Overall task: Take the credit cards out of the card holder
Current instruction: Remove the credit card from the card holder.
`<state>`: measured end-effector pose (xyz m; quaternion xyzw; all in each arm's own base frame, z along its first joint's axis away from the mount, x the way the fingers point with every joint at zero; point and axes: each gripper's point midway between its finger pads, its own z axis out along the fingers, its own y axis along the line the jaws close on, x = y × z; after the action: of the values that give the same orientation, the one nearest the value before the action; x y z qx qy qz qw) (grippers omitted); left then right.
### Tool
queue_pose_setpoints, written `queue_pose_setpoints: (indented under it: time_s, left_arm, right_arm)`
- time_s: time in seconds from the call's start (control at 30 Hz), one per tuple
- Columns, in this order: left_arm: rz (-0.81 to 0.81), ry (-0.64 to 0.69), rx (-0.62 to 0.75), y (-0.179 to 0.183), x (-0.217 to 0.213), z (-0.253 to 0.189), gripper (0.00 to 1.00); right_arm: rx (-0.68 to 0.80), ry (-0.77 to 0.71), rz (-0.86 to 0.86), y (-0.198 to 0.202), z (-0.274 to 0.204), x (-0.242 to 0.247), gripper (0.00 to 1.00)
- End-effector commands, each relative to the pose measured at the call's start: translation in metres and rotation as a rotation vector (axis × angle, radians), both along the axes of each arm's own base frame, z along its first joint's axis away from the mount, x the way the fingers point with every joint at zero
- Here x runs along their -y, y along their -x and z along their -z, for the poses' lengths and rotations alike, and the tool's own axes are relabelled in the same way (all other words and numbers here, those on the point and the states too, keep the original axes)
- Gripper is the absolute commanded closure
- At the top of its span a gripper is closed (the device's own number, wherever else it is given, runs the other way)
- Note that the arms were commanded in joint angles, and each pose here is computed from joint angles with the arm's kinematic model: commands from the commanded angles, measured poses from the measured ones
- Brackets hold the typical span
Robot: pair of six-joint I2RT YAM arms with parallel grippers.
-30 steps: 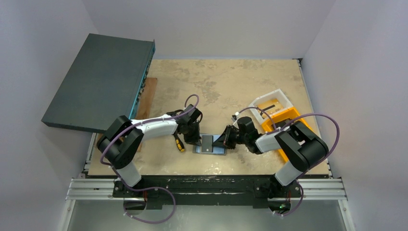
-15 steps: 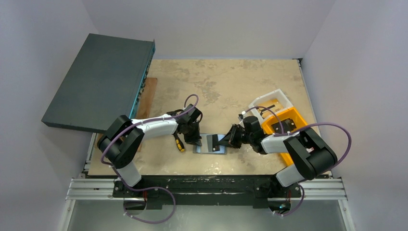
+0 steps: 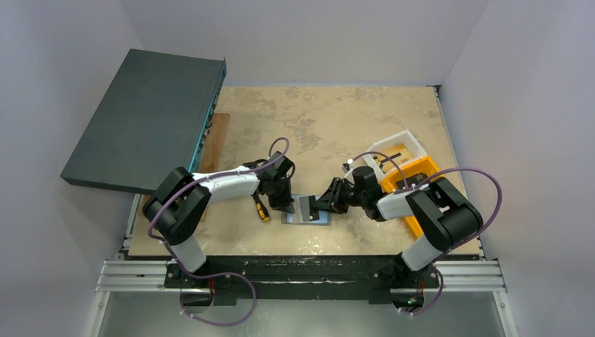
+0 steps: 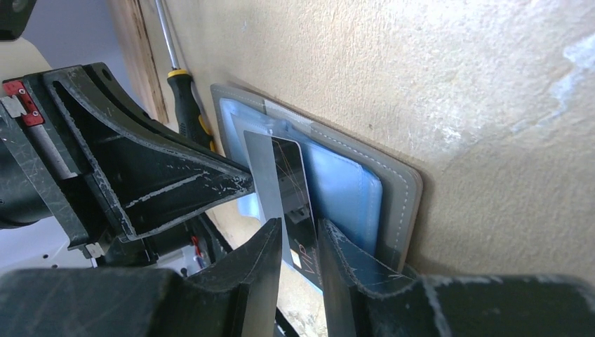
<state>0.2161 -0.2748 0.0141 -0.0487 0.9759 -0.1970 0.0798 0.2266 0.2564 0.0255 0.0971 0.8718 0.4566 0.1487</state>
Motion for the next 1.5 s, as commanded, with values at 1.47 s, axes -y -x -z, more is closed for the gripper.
queue_pose_setpoints:
  time_s: [1.47]
  left_arm:
    - [0.009,-0.148,-0.038,0.021,-0.027,0.033,1.00]
  right_arm:
    - [0.061,0.295,0.140,0.016,0.006,0.055,1.00]
